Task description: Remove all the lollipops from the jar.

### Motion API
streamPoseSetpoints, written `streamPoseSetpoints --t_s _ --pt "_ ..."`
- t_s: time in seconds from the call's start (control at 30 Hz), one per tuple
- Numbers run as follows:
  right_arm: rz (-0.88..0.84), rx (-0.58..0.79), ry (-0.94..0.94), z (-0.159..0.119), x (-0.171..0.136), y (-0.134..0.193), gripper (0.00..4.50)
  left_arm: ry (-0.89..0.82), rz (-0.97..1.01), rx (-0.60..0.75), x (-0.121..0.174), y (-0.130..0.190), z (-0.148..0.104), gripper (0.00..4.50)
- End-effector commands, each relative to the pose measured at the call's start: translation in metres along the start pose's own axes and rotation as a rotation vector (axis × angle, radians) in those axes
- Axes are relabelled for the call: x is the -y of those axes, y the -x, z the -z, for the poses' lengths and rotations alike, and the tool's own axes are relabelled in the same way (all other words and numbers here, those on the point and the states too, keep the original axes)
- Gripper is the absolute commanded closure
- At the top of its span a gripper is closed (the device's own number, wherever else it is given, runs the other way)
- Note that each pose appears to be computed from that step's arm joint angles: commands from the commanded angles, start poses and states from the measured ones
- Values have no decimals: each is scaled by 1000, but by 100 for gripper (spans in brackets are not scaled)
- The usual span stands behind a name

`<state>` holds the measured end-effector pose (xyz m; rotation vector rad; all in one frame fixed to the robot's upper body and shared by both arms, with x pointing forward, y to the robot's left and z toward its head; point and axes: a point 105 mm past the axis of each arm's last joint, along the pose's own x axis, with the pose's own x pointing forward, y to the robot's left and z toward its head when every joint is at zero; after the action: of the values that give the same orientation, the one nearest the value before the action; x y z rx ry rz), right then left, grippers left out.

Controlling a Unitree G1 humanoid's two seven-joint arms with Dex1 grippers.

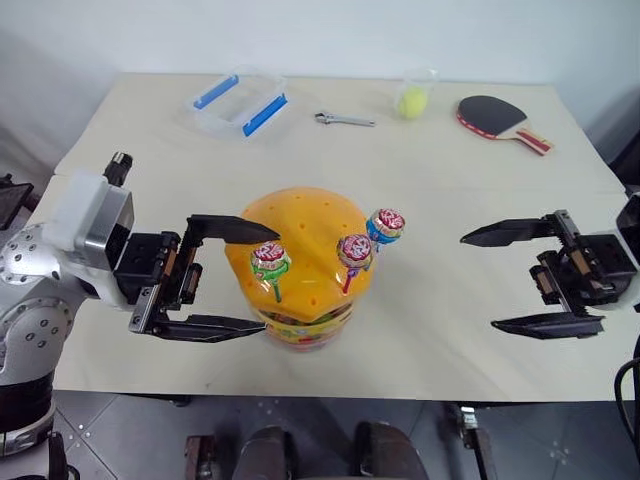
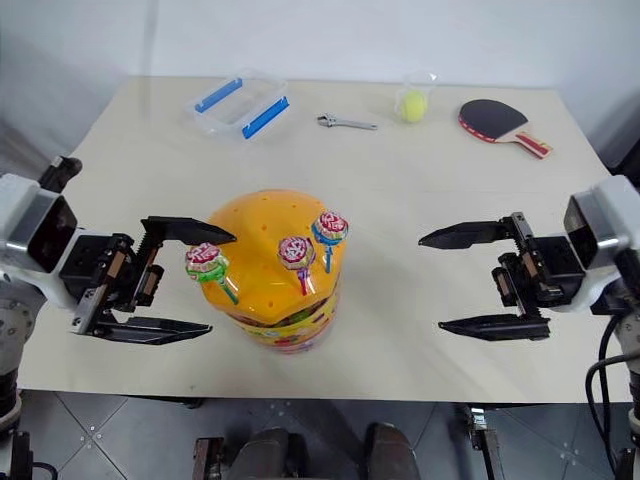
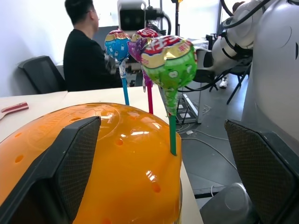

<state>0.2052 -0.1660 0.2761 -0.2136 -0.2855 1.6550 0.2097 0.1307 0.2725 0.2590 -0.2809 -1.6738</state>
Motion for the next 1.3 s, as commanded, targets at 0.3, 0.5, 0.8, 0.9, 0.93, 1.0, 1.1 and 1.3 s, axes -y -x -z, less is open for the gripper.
streamPoseSetpoints --t_s 0.3,0.5,0.8,0.9,0.93,1.0,1.1,1.3 --pt "-4 16 48 -16 -13 -15 0 -18 111 46 -1 -15 1 229" --pt "-8 15 54 -18 -14 -17 0 -47 102 78 -7 -19 -1 413" --pt "19 14 39 -16 -10 -15 0 -103 65 187 -14 -22 -26 446" --pt "34 6 27 -12 -9 -13 0 -117 19 216 -18 -21 -39 446" --pt "41 -1 21 -10 -7 -12 0 -132 -4 215 -21 -20 -44 446" --pt "57 -13 12 -6 -6 -9 0 -157 -62 195 -27 -16 -51 446" --pt "76 -19 -1 -2 -4 -5 0 -189 -139 176 -33 -11 -62 446" --pt "92 -33 -18 4 -3 3 0 -231 -286 156 -42 0 -78 446"
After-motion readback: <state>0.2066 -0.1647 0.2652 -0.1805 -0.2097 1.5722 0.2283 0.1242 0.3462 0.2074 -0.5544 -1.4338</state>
